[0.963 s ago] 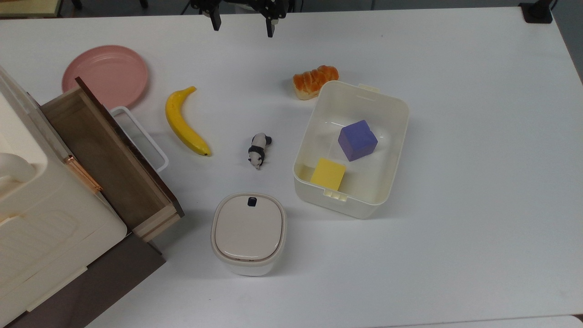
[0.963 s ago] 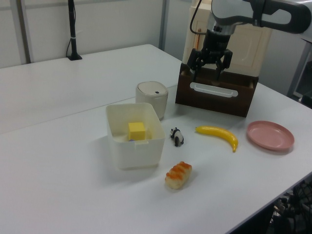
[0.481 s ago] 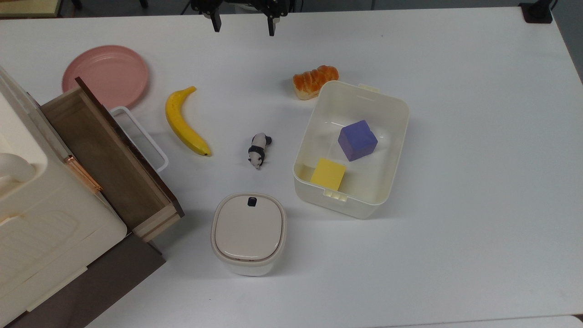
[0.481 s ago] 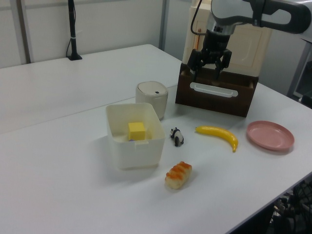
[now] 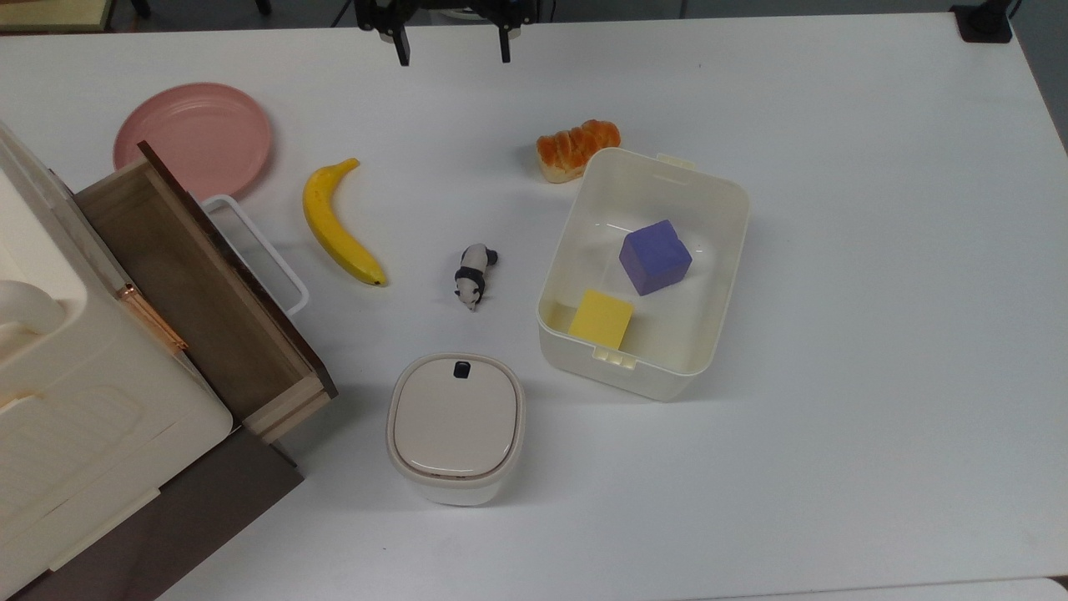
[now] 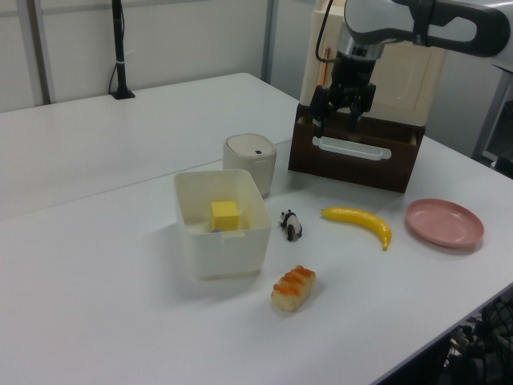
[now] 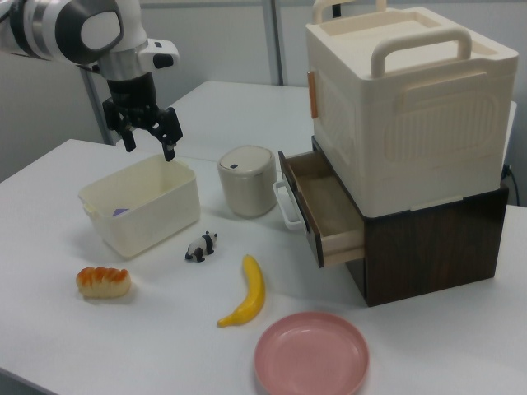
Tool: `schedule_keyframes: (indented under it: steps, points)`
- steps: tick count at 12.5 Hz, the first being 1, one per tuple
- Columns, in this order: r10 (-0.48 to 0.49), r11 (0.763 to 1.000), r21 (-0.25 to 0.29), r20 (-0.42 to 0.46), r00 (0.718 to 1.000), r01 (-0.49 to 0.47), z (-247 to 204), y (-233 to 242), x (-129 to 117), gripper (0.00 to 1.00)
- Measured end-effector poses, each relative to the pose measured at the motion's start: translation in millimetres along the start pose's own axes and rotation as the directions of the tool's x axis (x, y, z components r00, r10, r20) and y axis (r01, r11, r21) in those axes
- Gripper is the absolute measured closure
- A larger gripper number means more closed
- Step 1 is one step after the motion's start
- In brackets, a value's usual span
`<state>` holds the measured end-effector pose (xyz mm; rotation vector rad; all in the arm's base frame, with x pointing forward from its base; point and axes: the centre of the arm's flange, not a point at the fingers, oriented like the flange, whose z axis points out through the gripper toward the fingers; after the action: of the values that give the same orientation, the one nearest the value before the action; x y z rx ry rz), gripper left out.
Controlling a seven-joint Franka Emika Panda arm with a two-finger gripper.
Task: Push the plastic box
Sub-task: 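Lower the gripper beside the plastic box's rim near the panda figurine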
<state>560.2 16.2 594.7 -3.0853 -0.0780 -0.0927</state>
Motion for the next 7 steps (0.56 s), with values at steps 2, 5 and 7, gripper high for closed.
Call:
schedule_keyframes:
  steps: [2, 5, 7]
  points:
    - [-0.178, 0.984, -0.007, 0.014, 0.984, 0.178, 6, 0, 0, 0.00]
    - [-0.415, 0.908, -0.035, 0.067, 0.907, 0.418, 23, 6, 1, 0.00]
    - [-0.552, 0.828, -0.039, 0.113, 0.826, 0.559, 36, 10, 5, 0.00]
